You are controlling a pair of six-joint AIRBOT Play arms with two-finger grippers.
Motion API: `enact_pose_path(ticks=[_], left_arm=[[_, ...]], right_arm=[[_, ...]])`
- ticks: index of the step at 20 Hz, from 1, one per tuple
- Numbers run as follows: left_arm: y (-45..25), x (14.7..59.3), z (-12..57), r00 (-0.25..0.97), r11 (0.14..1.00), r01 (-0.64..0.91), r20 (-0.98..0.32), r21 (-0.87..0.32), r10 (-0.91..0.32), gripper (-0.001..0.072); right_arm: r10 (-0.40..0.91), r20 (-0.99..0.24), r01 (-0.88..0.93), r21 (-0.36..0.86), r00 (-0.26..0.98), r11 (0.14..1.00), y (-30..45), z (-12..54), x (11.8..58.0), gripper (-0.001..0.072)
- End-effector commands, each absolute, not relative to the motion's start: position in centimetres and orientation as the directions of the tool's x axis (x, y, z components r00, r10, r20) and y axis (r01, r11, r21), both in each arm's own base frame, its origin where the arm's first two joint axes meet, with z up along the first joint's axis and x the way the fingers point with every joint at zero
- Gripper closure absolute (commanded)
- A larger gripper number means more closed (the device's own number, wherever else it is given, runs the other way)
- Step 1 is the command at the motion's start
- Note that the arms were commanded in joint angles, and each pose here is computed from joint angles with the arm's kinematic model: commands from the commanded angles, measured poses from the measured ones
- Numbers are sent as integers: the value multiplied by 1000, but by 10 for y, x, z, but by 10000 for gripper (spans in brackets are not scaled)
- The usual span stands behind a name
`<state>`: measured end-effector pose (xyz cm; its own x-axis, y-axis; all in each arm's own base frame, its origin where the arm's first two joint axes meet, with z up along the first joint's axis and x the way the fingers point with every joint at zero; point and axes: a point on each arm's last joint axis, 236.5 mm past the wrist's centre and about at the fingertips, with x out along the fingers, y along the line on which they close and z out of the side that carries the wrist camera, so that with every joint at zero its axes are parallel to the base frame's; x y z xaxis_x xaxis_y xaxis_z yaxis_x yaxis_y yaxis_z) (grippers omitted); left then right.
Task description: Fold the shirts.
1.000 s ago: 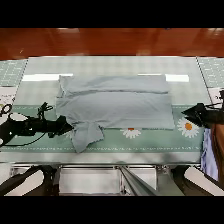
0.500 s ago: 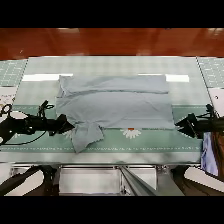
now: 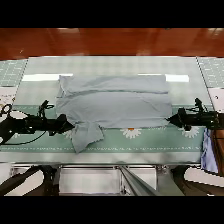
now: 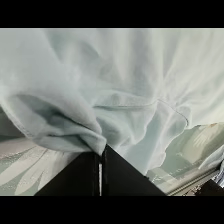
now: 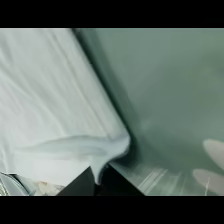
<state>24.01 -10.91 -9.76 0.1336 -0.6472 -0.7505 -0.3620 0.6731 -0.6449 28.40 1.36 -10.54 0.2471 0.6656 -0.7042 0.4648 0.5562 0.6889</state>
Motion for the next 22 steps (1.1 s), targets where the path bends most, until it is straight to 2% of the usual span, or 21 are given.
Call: enact_pose_path(ticks=[1,3,5,10,14,22], left_arm=[[-109,248,-89,140,674,-341,-744,-656,-653,687],[-108,265,-71,166,678,-293,-734,-675,-659,688],[-99,299,-54,241,691,-253,-736,-677,-633,688],[-81,383,-37,313,683,-255,-727,-684,-611,688],[-71,440,-37,325,667,-264,-715,-697,-618,688],[-64,524,-45,347,650,-246,-691,-719,-634,688]], right_arm=[[682,-684,395,719,259,572,15,-88,296,681],[662,-693,367,717,285,592,5,-76,312,681],[641,-703,316,711,307,628,1,-62,332,681],[587,-716,233,687,377,688,-4,-38,396,681],[584,-710,217,689,393,692,-10,-36,438,681],[591,-685,200,708,426,677,-8,-53,497,681]])
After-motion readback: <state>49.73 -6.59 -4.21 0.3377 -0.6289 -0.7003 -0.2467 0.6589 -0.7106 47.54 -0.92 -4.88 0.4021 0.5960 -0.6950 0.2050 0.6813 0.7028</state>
